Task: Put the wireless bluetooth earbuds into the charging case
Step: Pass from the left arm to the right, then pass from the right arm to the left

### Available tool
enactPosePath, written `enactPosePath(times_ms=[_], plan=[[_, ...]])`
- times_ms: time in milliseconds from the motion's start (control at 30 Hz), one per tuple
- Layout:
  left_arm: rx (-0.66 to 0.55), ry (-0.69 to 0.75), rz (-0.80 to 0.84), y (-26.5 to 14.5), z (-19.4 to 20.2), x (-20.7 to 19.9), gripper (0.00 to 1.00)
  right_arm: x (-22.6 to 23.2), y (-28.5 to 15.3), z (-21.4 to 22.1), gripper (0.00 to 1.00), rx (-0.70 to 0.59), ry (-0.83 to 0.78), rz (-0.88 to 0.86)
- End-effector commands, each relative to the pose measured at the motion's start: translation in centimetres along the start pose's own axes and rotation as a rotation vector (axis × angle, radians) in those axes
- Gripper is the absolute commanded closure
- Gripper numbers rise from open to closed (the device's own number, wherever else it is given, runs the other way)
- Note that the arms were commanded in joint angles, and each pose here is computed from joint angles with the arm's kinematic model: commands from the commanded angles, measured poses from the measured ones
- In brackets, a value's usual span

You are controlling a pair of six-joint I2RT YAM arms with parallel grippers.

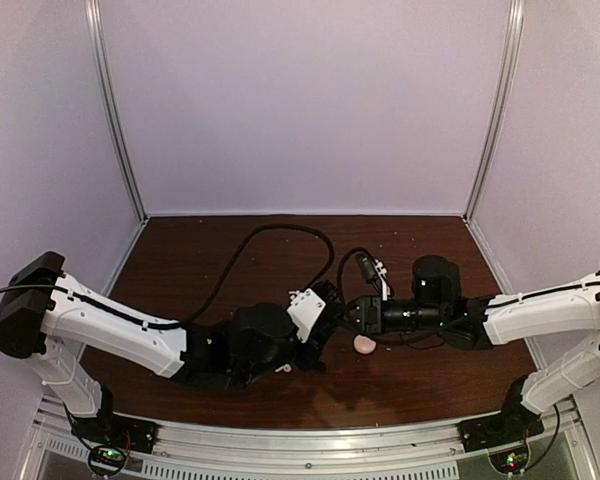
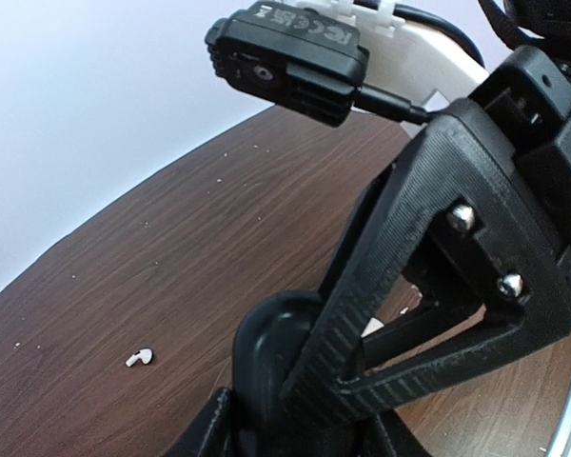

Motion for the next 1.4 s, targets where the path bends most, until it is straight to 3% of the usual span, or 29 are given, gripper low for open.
enactPosePath(times_ms=[0,100,233,267,533,733,933,1367], plan=[[-0.073,-0.01,0.017,-1.0,-1.6,-0.2,0.58,1.6,0.1,-1.6,0.78,-0.056,-0.039,-0.052],[-0.097,0.021,0.058,-2.0,-1.2,0.0,0.36,2.0,-0.1,-1.8,0.85,-0.049,-0.058,-0.054],[-0.156,0.056,0.139,-4.3,-1.8,0.5,0.04,2.3,-0.6,-2.0,0.87,-0.031,-0.094,-0.044],[-0.166,0.076,0.165,-4.9,-1.8,0.6,0.03,2.4,-0.7,-2.1,0.87,-0.028,-0.104,-0.042],[-0.259,0.337,0.337,-9.6,-0.2,1.5,0.02,3.9,-1.3,-1.4,0.92,0.086,-0.149,-0.168],[-0.302,0.453,0.477,-11.2,-0.6,0.6,0.02,5.3,-1.2,-0.3,0.94,0.199,-0.148,-0.325],[-0.333,0.458,0.599,-11.4,-1.4,-0.9,0.02,7.0,-0.7,0.6,0.94,0.281,-0.163,-0.425],[-0.331,0.534,0.683,-10.8,-1.9,-3.0,0.02,9.4,0.7,2.4,0.95,0.401,-0.195,-0.522]])
Point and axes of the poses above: each gripper's point midway between its finger pads, its own y axis out along the fingers, its own x axis along the line the jaws close on, z = x × y, the point moved 7 cm from there along -y, back along the fingers, and after that the axes turned 5 degrees about -y, right-handed, at the moved point
